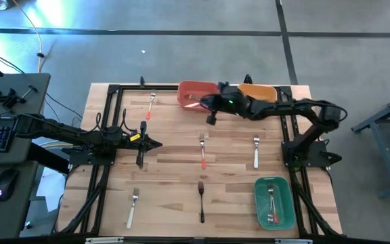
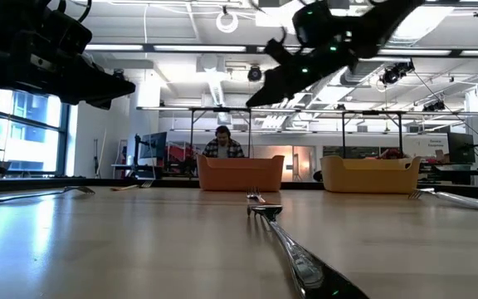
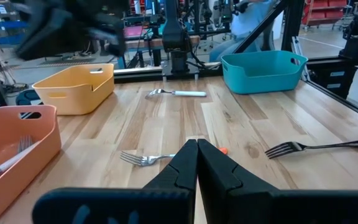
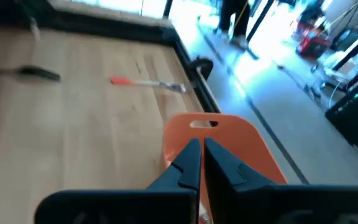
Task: Sort silverware by color (type)
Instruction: Put the white fork into the orange bin
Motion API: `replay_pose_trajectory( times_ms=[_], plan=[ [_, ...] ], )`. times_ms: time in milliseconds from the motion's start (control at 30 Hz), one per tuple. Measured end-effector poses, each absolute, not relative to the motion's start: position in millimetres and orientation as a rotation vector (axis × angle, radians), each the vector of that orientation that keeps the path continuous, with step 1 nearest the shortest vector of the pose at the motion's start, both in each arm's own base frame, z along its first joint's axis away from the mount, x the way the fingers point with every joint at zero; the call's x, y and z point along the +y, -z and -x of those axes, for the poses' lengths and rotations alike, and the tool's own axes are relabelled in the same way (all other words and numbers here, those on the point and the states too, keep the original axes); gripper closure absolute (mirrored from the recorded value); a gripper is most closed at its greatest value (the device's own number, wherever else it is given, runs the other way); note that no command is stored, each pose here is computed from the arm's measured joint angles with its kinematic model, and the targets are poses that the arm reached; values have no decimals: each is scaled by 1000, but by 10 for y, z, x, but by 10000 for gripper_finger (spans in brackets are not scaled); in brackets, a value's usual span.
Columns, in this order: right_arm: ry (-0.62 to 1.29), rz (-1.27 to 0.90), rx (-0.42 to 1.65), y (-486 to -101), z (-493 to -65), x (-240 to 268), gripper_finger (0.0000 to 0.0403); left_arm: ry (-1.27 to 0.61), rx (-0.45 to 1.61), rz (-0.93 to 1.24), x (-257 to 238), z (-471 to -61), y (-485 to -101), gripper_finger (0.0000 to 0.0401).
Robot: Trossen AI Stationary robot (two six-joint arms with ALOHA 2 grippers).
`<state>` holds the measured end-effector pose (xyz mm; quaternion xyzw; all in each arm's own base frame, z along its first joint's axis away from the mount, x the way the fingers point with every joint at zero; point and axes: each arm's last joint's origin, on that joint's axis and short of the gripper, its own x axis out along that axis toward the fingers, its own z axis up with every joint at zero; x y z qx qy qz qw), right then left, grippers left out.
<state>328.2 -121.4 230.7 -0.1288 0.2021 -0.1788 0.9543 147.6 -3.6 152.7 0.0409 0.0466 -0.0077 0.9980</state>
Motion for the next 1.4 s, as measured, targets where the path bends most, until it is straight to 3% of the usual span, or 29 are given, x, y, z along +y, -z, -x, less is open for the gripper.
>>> replay_pose_trajectory(
  times_ms=[267, 467, 1100, 1400],
  plan=[
    [337, 260, 180, -2153, -2751, -815, 402, 20, 92, -72, -37, -1476, -1527, 400],
    [320, 207, 133, -1984, -2467, -667, 402, 22, 92, -58, -37, -1476, -1528, 400],
    [313, 217, 170, -1864, -2361, -632, 403, 94, 87, -52, -59, -1475, -1531, 400],
    [359, 213, 67, -1672, -2088, -630, 403, 95, 88, -55, -59, -1475, -1530, 400]
  ],
)
